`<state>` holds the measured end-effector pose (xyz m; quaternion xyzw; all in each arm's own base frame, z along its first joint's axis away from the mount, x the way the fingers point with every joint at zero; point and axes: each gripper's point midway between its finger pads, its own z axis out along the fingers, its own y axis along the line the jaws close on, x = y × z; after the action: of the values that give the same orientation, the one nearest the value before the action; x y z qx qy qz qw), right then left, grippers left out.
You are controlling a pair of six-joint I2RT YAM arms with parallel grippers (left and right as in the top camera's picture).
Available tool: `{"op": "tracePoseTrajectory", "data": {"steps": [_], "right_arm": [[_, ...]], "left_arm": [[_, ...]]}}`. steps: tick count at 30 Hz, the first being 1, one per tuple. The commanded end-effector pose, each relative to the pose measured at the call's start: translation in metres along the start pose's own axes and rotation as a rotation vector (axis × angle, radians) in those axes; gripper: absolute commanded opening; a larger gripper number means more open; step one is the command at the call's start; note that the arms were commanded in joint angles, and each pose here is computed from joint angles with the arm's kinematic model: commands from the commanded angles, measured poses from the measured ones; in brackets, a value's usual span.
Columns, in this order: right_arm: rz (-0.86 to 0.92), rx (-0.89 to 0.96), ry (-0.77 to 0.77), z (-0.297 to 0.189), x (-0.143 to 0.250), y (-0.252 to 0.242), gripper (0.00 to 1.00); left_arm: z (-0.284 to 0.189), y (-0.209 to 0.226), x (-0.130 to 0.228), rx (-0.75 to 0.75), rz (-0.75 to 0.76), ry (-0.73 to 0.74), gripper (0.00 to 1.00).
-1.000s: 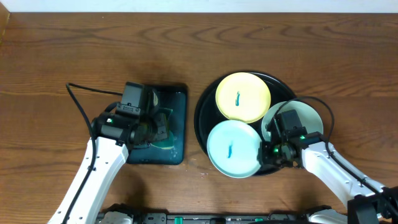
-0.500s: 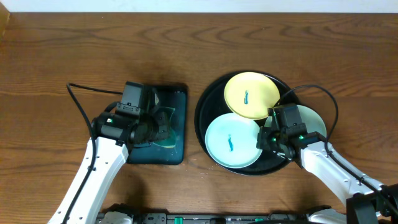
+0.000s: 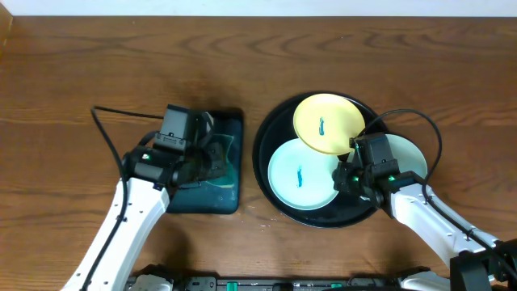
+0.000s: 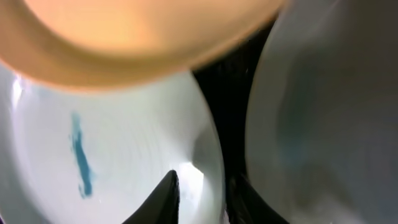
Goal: Clean dirty plates on tray and stack at the side
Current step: 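Scrub the lower pale blue plate with the sponge in the left gripper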
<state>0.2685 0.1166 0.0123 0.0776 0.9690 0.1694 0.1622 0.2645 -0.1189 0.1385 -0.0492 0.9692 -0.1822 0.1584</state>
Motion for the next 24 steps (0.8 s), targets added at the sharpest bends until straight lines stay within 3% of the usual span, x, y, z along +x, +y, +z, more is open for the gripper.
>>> {"op": "tracePoseTrajectory", "data": {"steps": [1,6,13,16,24], "right_arm": [[-0.049,0.006,0.058,0.002,0.014,-0.003,0.26],[-0.079,0.109,-0.012,0.001,0.000,-0.020,0.30],[-0.081,0.049,-0.016,0.018,-0.005,-0.010,0.18],[-0.079,0.013,-0.008,0.028,-0.006,-0.005,0.01],[-0.054,0.019,0.000,0.030,-0.004,-0.007,0.01]], "left_arm": [[0.010,-0.019,0.004,0.037,0.039,0.026,0.08],[0.033,-0.045,0.010,0.067,0.067,0.058,0.08],[0.063,-0.082,0.015,0.123,0.113,0.065,0.07],[0.074,-0.094,0.015,0.146,0.114,0.058,0.08],[0.124,-0.125,0.031,0.181,0.067,0.097,0.08]]}}
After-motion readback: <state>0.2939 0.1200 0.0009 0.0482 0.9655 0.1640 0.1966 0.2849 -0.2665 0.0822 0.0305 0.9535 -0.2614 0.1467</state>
